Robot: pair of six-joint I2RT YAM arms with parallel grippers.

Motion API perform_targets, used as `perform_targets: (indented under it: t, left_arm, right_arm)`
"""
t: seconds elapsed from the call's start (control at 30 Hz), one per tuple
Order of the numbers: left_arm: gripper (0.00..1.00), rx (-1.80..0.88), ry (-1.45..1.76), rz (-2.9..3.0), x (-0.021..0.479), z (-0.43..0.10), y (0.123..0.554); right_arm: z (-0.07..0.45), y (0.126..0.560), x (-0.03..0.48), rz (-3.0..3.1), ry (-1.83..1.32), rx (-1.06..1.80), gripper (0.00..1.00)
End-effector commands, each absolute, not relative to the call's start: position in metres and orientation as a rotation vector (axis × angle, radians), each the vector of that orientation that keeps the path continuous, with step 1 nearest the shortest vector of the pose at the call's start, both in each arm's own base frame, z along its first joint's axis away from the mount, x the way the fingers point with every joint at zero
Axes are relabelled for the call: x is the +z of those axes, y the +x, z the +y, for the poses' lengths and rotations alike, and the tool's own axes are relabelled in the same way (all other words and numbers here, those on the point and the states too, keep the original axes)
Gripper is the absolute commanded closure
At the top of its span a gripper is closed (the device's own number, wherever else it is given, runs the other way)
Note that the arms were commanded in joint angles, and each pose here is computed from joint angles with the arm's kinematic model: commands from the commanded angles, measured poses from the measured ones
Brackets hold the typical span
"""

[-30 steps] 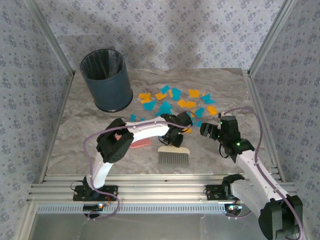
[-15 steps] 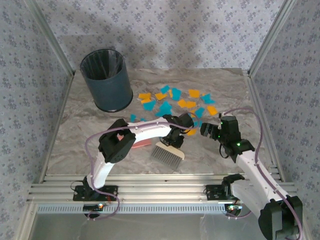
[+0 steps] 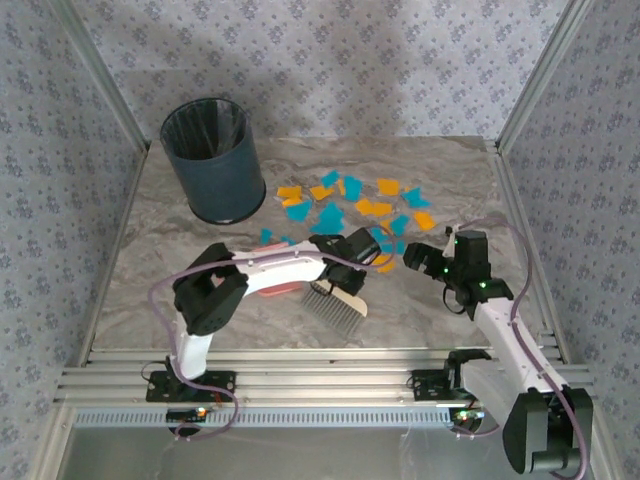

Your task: Sweep away the paper scraps from the table

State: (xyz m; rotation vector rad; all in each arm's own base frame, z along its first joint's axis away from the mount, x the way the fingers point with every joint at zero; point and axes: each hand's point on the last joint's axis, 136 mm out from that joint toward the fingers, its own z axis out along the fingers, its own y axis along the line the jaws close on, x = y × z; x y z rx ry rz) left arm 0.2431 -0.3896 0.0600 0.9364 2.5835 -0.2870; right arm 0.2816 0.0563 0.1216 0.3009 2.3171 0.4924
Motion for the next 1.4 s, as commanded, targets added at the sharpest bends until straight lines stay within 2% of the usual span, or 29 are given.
perform_targets:
  t: [0.0,0.1,0.23,0.53,0.6,1.1,1.37]
  left_arm:
    - [0.77,-0.390,1.024,2.328,0.102,-0.412,0.254]
    - [0.77,-0.446,1.064,2.247,0.112,-0.417,0.252]
    - [0.77,-0.521,1.090,2.162,0.126,-0.424,0.248]
    - [0.78,-0.567,1.116,2.083,0.142,-0.428,0.245]
    - [0.78,-0.579,1.120,2.068,0.145,-0.428,0.243]
    - [0.78,-0.619,1.160,2.031,0.149,-0.431,0.237]
    - [0.78,-0.583,1.135,2.037,0.149,-0.427,0.241]
  right_arm:
    - [0.077,0.283,0.132,2.280,0.267,0.700,0.00]
    - [0.086,0.286,0.141,2.247,0.244,0.796,0.01]
    - [0.099,0.288,0.150,2.215,0.211,0.912,0.07]
    - [0.118,0.288,0.152,2.228,0.145,1.031,0.35]
    - [0.121,0.288,0.152,2.231,0.134,1.050,0.39]
    - [0.152,0.290,0.161,2.207,0.023,1.108,0.45]
    - [0.164,0.290,0.163,2.202,-0.018,1.133,0.43]
